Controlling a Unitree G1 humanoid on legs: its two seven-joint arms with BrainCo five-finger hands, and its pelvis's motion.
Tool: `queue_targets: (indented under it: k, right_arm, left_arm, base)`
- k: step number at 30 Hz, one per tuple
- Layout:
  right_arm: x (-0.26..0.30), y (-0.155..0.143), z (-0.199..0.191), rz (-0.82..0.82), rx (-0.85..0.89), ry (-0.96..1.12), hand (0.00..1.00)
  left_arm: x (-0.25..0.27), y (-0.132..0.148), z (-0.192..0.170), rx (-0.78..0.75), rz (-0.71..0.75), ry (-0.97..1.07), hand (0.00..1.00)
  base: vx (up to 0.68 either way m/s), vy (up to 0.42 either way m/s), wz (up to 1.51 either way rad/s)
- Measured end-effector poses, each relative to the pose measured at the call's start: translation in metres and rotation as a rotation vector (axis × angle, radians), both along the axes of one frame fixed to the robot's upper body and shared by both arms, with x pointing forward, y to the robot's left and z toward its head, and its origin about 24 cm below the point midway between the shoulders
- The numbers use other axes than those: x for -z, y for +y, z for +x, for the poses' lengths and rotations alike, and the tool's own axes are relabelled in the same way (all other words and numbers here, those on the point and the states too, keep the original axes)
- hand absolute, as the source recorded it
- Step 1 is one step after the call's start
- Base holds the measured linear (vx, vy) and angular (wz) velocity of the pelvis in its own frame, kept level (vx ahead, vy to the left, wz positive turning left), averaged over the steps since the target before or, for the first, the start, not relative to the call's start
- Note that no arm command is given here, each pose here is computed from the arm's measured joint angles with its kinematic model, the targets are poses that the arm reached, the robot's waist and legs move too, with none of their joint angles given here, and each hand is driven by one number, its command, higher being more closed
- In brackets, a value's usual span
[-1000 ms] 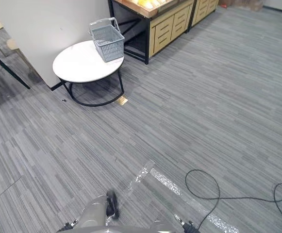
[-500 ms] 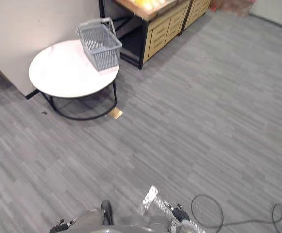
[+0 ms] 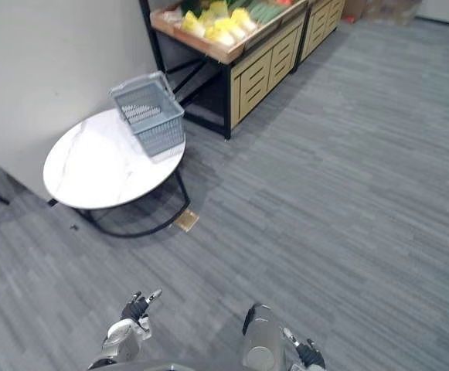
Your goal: Pick vegetable in the basket
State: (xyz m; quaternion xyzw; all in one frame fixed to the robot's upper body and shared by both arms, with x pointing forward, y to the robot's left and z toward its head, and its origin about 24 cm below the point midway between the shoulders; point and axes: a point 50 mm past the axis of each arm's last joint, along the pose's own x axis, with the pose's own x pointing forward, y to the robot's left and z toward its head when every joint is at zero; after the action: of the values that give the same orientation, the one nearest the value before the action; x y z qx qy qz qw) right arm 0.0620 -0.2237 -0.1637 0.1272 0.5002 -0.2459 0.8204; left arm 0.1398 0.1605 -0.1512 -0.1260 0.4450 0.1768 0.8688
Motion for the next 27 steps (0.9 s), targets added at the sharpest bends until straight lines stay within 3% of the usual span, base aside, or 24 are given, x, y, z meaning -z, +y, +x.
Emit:
queue_targets:
  k: [4,11,16,21,25,27]
  right_arm:
    - [0.002,-0.004,-0.008,-0.002,-0.015,0.045,0.0]
    - [-0.001,-0.004,0.013,-0.015,-0.065,0.012,0.0]
    - [-0.005,0.0,0.033,-0.025,-0.069,-0.044,0.0]
    - [-0.007,0.029,0.059,0.036,-0.156,-0.103,0.0]
    - [-0.006,0.03,0.055,0.031,-0.187,-0.102,0.0]
    - [-0.002,0.032,0.046,0.035,-0.221,-0.064,0.0]
  left_arm:
    - [0.007,-0.001,-0.016,0.022,0.0,0.06,0.0]
    - [0.008,0.036,-0.031,-0.023,0.057,0.089,0.0]
    - [0.008,0.037,-0.034,-0.08,0.037,0.08,0.0]
    - [0.002,0.055,-0.03,-0.154,0.058,0.034,0.0]
    - [0.013,0.068,-0.074,-0.084,0.093,0.215,0.0]
    - [0.012,0.076,-0.078,-0.04,0.121,0.244,0.0]
  base:
    - [0.32,-0.258,0.35]
    - [0.31,-0.041,0.16]
    - [0.43,0.177,0.04]
    - [0.56,0.242,-0.13]
    - [0.37,0.266,-0.02]
    - [0.4,0.134,0.47]
